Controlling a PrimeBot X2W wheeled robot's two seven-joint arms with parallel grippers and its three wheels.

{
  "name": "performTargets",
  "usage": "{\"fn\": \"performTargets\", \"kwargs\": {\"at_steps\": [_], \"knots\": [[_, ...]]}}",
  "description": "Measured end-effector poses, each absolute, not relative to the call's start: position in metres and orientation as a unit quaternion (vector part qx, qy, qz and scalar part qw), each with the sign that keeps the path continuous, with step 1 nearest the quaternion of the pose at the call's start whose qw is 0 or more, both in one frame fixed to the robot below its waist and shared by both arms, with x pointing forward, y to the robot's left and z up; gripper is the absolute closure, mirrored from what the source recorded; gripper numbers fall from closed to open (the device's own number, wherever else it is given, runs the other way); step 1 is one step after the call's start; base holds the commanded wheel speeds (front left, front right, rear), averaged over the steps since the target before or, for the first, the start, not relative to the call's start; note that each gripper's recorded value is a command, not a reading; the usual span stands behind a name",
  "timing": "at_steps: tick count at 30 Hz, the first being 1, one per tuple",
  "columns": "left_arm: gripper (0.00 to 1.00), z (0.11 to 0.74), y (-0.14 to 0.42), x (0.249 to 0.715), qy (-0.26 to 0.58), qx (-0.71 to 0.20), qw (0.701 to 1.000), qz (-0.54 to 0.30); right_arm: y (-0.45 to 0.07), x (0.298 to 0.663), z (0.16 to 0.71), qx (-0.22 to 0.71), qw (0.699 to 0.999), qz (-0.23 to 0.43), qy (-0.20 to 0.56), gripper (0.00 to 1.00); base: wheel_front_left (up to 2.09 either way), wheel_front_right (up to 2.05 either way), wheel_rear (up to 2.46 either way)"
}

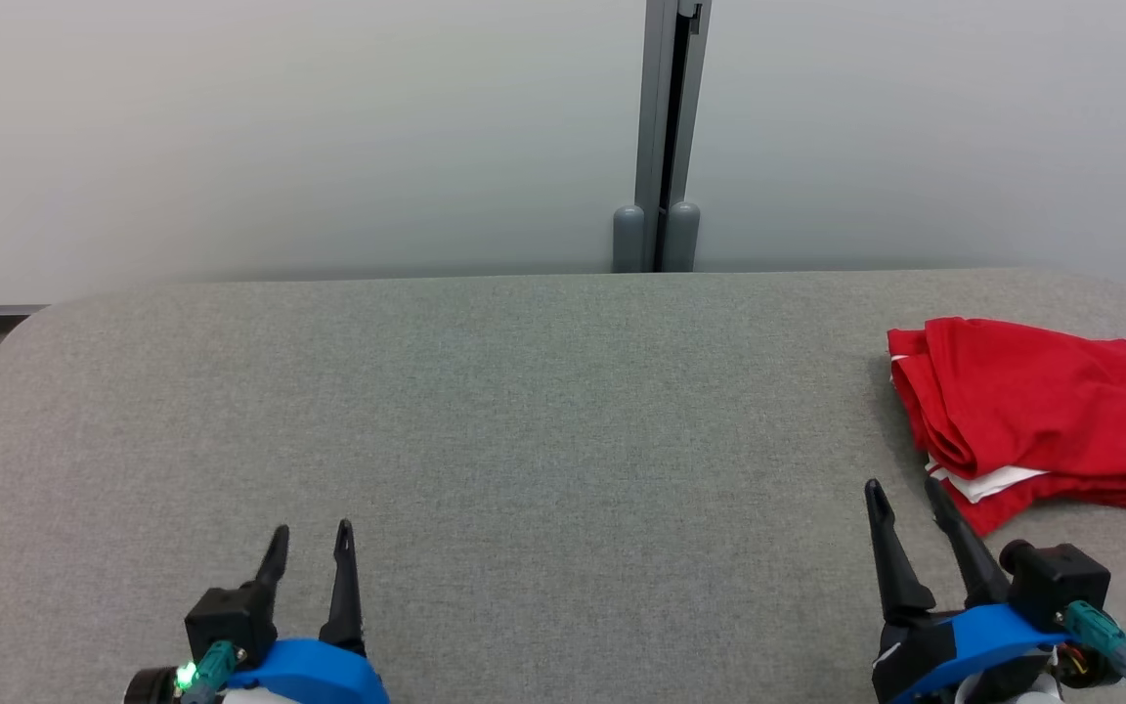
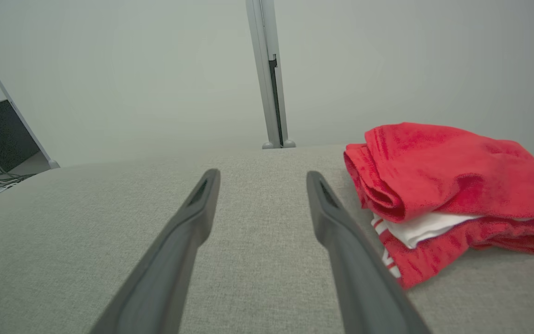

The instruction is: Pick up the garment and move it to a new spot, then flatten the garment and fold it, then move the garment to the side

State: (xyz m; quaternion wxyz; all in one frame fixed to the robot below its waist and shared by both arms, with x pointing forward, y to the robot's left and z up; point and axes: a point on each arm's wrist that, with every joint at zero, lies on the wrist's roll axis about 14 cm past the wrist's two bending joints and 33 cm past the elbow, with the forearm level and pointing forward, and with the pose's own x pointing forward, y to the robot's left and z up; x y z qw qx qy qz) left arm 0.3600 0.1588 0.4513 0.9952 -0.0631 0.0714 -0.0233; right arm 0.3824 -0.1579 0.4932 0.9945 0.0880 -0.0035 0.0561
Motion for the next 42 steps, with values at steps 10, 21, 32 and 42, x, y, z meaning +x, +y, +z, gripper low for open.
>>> {"fn": "performTargets", "kwargs": {"at_steps": [10, 21, 32, 42], "knots": [[1.00, 0.422, 0.161, 0.342, 0.127, -0.117, 0.985, -0.003, -0.164, 0.374, 0.468, 0.139, 0.989, 0.035, 0.042, 1.00, 0.00, 0.00, 0.00], [1.00, 0.426, 0.167, 0.348, 0.133, -0.217, 0.967, 0.022, -0.171, 0.376, 0.471, 0.232, 0.972, 0.012, 0.044, 1.00, 0.00, 0.00, 0.00], [1.00, 0.434, 0.171, 0.355, 0.129, -0.304, 0.943, 0.036, -0.178, 0.377, 0.474, 0.314, 0.948, -0.005, 0.042, 1.00, 0.00, 0.00, 0.00], [1.00, 0.440, 0.176, 0.360, 0.120, -0.373, 0.919, 0.045, -0.182, 0.378, 0.475, 0.378, 0.925, -0.014, 0.044, 1.00, 0.00, 0.00, 0.00]]}}
